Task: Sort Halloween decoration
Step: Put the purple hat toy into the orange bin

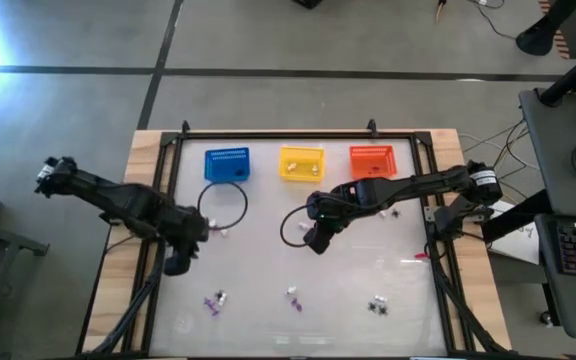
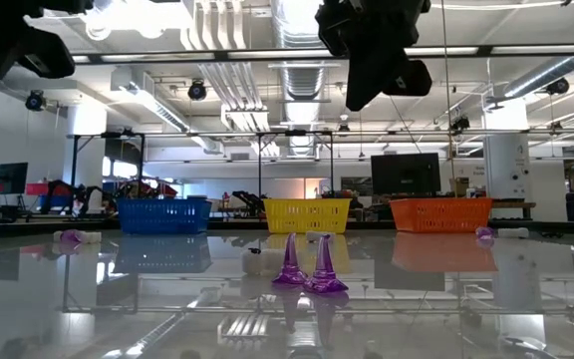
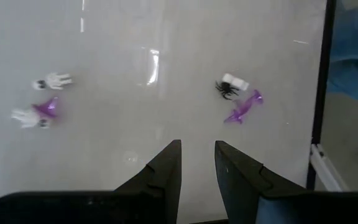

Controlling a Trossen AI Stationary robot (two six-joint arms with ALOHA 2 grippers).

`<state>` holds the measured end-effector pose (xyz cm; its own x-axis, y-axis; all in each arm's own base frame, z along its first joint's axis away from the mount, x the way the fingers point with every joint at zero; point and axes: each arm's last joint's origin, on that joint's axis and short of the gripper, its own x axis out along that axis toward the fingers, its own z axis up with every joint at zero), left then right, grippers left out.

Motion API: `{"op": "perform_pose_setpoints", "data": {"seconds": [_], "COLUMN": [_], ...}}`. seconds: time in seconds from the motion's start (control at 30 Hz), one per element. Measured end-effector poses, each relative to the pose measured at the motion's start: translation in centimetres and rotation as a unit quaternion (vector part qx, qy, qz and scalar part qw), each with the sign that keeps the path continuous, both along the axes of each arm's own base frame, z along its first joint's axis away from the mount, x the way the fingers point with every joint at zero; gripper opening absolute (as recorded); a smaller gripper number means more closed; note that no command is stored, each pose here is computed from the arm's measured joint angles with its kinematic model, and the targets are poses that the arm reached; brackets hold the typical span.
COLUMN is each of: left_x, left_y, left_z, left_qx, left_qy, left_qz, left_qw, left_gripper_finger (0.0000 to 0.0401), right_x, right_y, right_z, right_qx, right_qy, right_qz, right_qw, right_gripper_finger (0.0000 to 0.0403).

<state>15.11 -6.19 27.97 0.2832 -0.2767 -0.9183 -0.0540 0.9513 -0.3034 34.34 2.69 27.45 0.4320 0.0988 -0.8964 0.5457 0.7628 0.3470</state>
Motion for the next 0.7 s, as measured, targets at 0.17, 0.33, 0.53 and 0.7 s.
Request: {"op": "perform_pose_setpoints", "data": {"seconds": [0.17,0.33,0.53,0.7], "left_x": [0.4,1.3,3.0,4.2], "left_y": [-0.8,-1.4,-2.5,-3.1], "left_z": [-0.9,-2.0,-3.0,-3.4], "left_qx": [-0.026,-0.088,-0.179,-0.202], "left_qy": [-0.001,-0.004,-0.037,-0.054], "left_qz": [0.040,0.101,0.119,0.125], "left_qw": [0.999,0.991,0.976,0.970], "left_gripper_finger": [0.0079,0.0081,0.0110,0.0148], "right_x": [0.0,0.0,-0.2,-0.8], "right_y": [0.1,0.3,0.8,0.8], "right_z": [0.0,0.0,-0.1,-0.4], "right_qx": [0.001,-0.007,-0.018,-0.037], "right_qy": [0.001,-0.001,0.002,0.037], "right_qz": [-0.001,0.019,0.049,0.050], "right_qw": [1.000,1.000,0.999,0.997], "right_gripper_finger": [0.0013,0.0013,0.0013,0.0013]}}
